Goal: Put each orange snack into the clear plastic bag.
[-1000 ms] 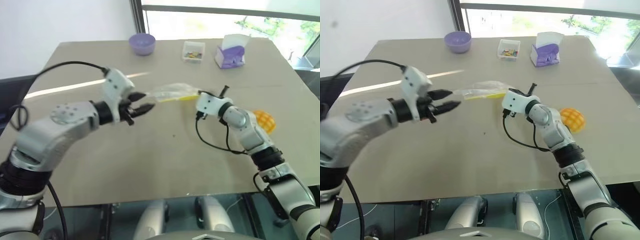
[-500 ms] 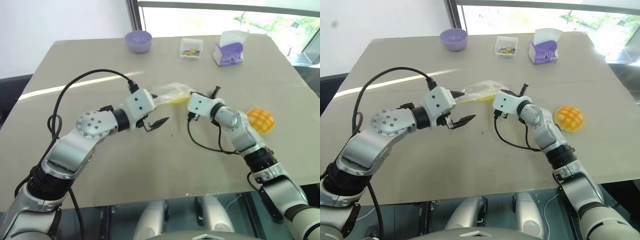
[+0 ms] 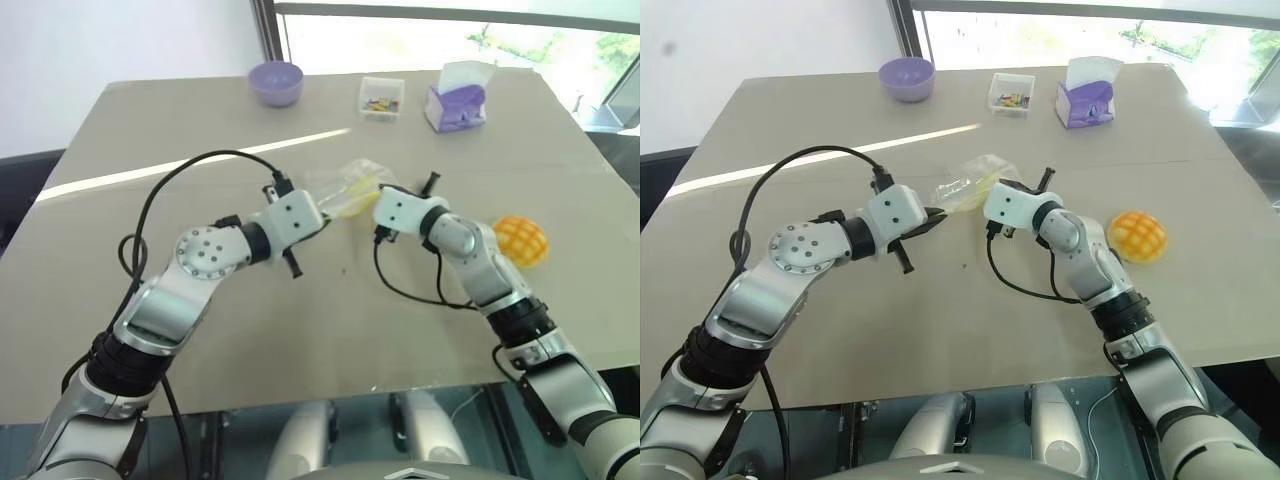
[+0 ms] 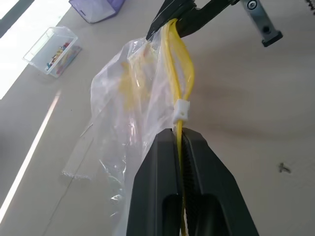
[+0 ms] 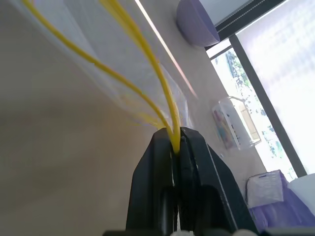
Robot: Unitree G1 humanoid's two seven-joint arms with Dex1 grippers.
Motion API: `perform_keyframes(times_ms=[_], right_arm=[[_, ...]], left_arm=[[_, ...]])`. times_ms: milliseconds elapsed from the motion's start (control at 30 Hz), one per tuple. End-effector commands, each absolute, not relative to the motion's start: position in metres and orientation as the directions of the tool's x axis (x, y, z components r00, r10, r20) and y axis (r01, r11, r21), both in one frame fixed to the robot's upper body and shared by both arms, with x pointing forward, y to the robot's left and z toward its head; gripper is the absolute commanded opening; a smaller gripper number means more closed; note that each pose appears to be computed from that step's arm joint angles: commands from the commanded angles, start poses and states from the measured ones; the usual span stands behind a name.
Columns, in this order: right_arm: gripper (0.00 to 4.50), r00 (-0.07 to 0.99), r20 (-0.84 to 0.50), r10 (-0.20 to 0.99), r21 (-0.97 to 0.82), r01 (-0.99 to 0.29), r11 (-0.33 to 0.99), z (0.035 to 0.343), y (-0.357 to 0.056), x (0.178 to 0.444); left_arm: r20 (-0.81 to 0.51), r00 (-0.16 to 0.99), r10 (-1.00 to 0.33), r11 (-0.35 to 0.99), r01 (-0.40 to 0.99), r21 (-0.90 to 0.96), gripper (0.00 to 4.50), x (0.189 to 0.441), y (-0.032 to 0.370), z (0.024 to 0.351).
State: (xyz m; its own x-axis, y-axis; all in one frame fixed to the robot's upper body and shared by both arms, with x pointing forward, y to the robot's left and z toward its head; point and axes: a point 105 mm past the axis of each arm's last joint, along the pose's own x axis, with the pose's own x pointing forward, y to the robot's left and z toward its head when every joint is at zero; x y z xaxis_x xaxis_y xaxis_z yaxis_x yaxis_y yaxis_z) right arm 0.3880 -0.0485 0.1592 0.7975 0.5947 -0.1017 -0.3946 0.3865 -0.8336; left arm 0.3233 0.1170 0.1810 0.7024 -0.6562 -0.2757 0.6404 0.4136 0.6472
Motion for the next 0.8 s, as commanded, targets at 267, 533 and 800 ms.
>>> perform_keyframes(times_ms=[267,533,800], right_arm=[[1.71,0.748,-0.04,0.662,-0.667,-0.514,0.54,0.183,-0.083,0.345],[0.03,0.661,-0.031,0.75,-0.546,-0.639,0.541,0.182,-0.055,0.322],[0.03,0.623,-0.022,0.782,-0.518,-0.676,0.524,0.179,-0.03,0.321]], left_arm=[[-0.221,0.685,-0.694,0.374,0.606,0.702,0.0,0.326,0.138,0.175],[-0.203,0.668,-0.716,0.349,0.595,0.724,0.0,0.326,0.139,0.177],[-0.197,0.668,-0.718,0.347,0.588,0.731,0.0,0.323,0.137,0.18]])
